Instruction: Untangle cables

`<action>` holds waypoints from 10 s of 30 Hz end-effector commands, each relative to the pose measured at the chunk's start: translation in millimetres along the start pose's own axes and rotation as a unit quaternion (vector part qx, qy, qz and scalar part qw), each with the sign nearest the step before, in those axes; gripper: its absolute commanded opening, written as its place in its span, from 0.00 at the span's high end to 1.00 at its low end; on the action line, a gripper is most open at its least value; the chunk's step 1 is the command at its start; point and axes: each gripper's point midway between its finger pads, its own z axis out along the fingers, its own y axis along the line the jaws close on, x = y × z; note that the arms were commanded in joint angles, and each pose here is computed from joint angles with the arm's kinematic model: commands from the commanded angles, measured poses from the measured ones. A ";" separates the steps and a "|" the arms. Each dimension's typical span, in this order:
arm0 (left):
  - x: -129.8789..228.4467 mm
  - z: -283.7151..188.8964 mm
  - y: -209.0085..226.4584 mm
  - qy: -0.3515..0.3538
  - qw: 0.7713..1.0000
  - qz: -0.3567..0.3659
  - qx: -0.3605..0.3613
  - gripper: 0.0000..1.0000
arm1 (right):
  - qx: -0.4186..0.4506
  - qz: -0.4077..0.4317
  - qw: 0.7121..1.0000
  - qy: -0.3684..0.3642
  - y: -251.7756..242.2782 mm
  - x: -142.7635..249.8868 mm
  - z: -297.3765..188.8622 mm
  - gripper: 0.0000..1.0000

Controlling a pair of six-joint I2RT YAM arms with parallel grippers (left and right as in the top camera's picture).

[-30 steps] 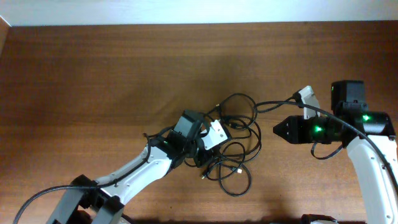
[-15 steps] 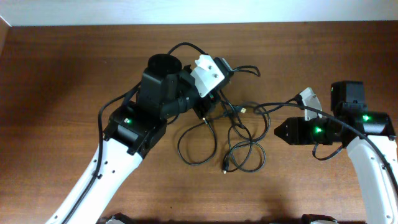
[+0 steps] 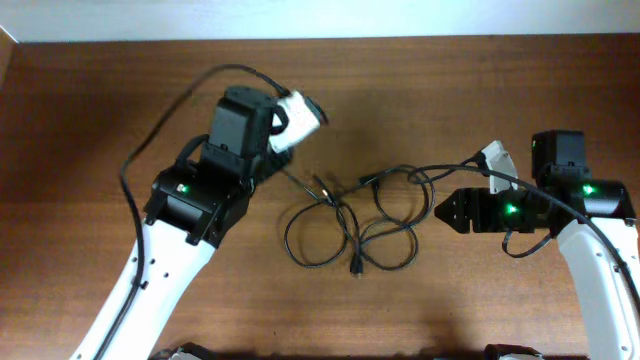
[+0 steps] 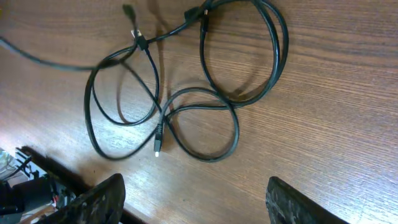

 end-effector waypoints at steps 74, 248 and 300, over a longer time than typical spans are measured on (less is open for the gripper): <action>39.3 -129.7 128.3 -0.060 0.974 -0.164 -0.145 1.00 | -0.037 0.121 0.986 0.109 -58.0 -4.8 104.8 0.01; 271.7 260.7 204.6 0.233 0.747 -0.599 -0.170 0.01 | 0.032 0.316 0.944 0.084 -140.3 22.7 70.9 0.32; -43.4 178.1 -295.1 0.051 0.925 0.009 0.377 0.01 | 0.033 0.286 0.954 0.079 -142.6 20.1 71.4 0.31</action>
